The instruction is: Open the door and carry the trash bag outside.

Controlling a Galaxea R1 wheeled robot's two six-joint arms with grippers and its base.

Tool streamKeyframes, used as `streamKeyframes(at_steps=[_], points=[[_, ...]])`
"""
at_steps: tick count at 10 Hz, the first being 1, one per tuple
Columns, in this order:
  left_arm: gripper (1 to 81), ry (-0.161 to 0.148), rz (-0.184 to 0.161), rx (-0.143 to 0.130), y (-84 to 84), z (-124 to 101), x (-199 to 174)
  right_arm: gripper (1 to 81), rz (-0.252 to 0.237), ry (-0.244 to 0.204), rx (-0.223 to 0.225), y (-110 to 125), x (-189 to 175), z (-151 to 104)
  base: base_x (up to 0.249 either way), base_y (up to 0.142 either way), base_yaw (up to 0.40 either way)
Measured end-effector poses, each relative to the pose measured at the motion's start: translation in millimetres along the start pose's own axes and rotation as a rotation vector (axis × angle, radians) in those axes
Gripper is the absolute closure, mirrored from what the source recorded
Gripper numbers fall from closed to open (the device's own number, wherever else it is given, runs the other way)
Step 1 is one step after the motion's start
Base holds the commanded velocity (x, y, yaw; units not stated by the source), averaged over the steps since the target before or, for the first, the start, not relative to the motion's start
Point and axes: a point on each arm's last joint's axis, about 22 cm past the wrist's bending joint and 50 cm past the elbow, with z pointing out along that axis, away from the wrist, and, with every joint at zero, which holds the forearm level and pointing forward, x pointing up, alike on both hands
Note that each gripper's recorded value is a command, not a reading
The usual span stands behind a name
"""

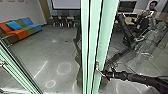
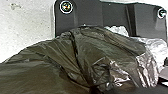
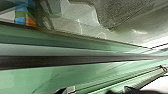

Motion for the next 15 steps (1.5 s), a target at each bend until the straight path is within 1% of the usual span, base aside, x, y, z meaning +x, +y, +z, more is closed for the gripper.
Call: streamKeyframes(at_steps=[2, 3, 4, 6, 8, 10, 15], points=[[81.1, -0.036, -0.012, 0.002, -1.3, 5, -14, 1.0, 0.013, 0.034, 0.060, -9, 21, 12, 0.000, 0.000, 0.000], [81.1, -0.050, -0.016, 0.003, -2.0, 6, -19, 1.0, 0.015, 0.063, 0.105, -15, 34, 17, 0.000, 0.000, 0.000], [81.1, -0.058, -0.019, 0.003, -2.2, 7, -22, 1.0, 0.014, 0.091, 0.125, -19, 48, 19, 0.000, 0.000, 0.000], [81.1, -0.064, -0.020, 0.003, -2.2, 7, -22, 1.0, 0.028, 0.118, 0.128, -24, 65, 22, 0.000, 0.000, 0.000], [81.1, -0.069, -0.022, 0.003, -2.4, 7, -23, 1.0, 0.027, 0.122, 0.125, -26, 73, 22, 0.000, 0.000, 0.000], [81.1, -0.071, -0.023, 0.004, -2.6, 7, -23, 1.0, 0.020, 0.098, 0.115, -25, 69, 19, 0.000, 0.000, 0.000], [81.1, -0.071, -0.023, 0.004, -2.5, 8, -24, 1.0, -0.028, 0.047, 0.092, -14, 45, 12, 0.000, 0.000, 0.000]])
